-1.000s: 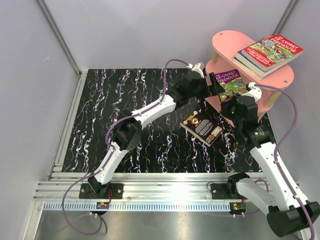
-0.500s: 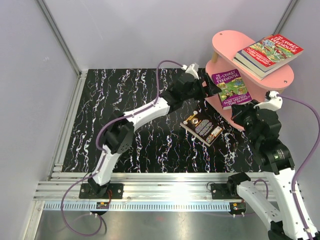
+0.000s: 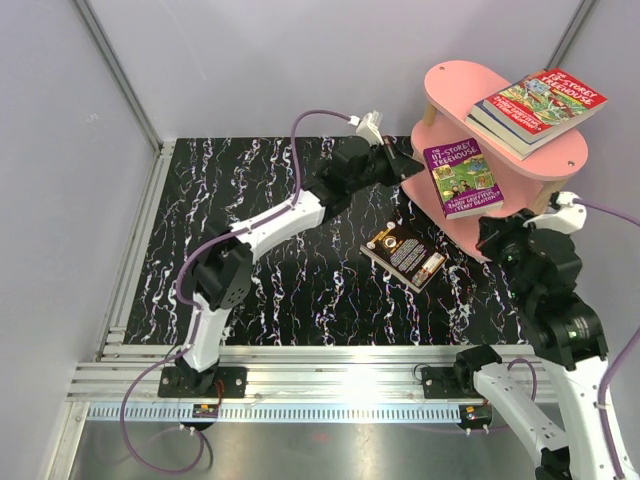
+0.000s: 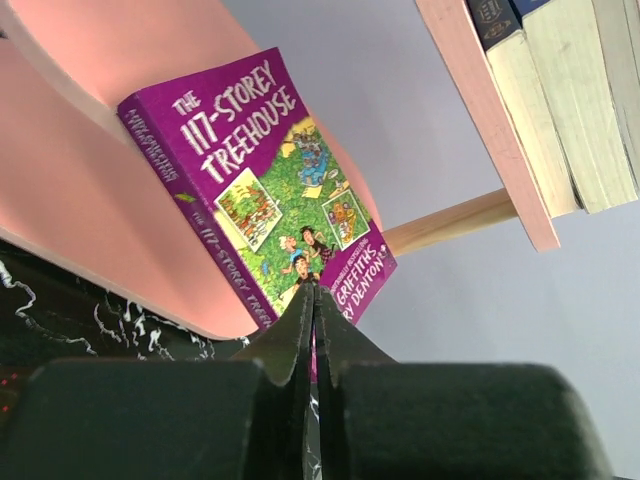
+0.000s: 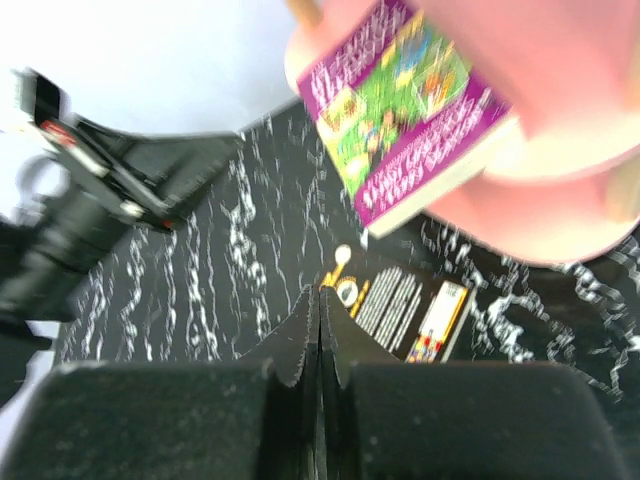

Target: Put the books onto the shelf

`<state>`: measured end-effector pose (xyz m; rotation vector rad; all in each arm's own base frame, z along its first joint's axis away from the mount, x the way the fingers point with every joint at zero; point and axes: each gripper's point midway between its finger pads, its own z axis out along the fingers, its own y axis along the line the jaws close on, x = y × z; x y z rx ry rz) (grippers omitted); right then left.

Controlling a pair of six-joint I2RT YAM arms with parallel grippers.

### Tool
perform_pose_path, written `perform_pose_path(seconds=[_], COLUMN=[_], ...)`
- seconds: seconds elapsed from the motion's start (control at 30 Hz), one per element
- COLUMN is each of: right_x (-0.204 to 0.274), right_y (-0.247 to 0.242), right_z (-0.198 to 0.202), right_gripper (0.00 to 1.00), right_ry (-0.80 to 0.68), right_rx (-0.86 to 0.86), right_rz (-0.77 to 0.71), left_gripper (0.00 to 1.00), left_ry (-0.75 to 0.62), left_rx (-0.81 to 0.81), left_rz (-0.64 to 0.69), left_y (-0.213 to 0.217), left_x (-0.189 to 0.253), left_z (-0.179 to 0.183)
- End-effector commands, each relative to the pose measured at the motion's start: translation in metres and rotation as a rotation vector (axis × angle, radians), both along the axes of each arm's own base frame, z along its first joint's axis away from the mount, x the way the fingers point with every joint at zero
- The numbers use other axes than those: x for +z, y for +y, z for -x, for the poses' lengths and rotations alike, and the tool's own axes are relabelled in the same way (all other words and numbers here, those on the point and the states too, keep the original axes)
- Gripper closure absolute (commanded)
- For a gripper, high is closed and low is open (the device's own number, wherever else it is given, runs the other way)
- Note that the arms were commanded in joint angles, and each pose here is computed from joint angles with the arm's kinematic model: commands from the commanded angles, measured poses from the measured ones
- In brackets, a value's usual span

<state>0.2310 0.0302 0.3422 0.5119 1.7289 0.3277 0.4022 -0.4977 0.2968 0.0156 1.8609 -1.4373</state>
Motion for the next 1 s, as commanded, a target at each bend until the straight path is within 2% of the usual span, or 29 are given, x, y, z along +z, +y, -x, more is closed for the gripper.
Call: perform_pose_path(seconds=[0.0,0.03,0.23,0.5,0.73,0.77,0.97], right_x=[0.052,0.054,0.086,0.088,0.084,0.083,0.082], right_y=[-0.025,-0.028,-0.046,-0.055,-0.058,-0.058,-0.062], right_z=[0.02,0.025,0.053,0.066,0.067,0.068,0.071], right_gripper=[1.0,1.0,1.0,1.0,1.0,1.0,1.0], right_ry=[-0.114,-0.106,-0.169,-0.172,-0.167,-0.162,-0.158], right_rx=[-0.088,-0.096,-0.147,-0.172,-0.18,-0.184,-0.194], right_rz=[0.037,0.047,0.059,0.078,0.084,0.091,0.107], left_gripper=[1.0,1.0,1.0,1.0,1.0,1.0,1.0], left_ry=[-0.035,-0.036,0.03,0.031,0.065,0.05,0.049], left_rx=[-0.076,-0.082,-0.076,-0.038,-0.08,-0.081,-0.095], left_rz=[0.026,0.027,-0.038,-0.114,-0.109,-0.089,-0.053], left_y=[-0.019,-0.023,-0.035,-0.031,-0.061,-0.066,-0.087], left_x=[0.009,0.015,-0.021,-0.036,-0.053,-0.042,-0.04], left_z=[0.002,0.002,-0.001,0.006,0.012,0.011,0.014])
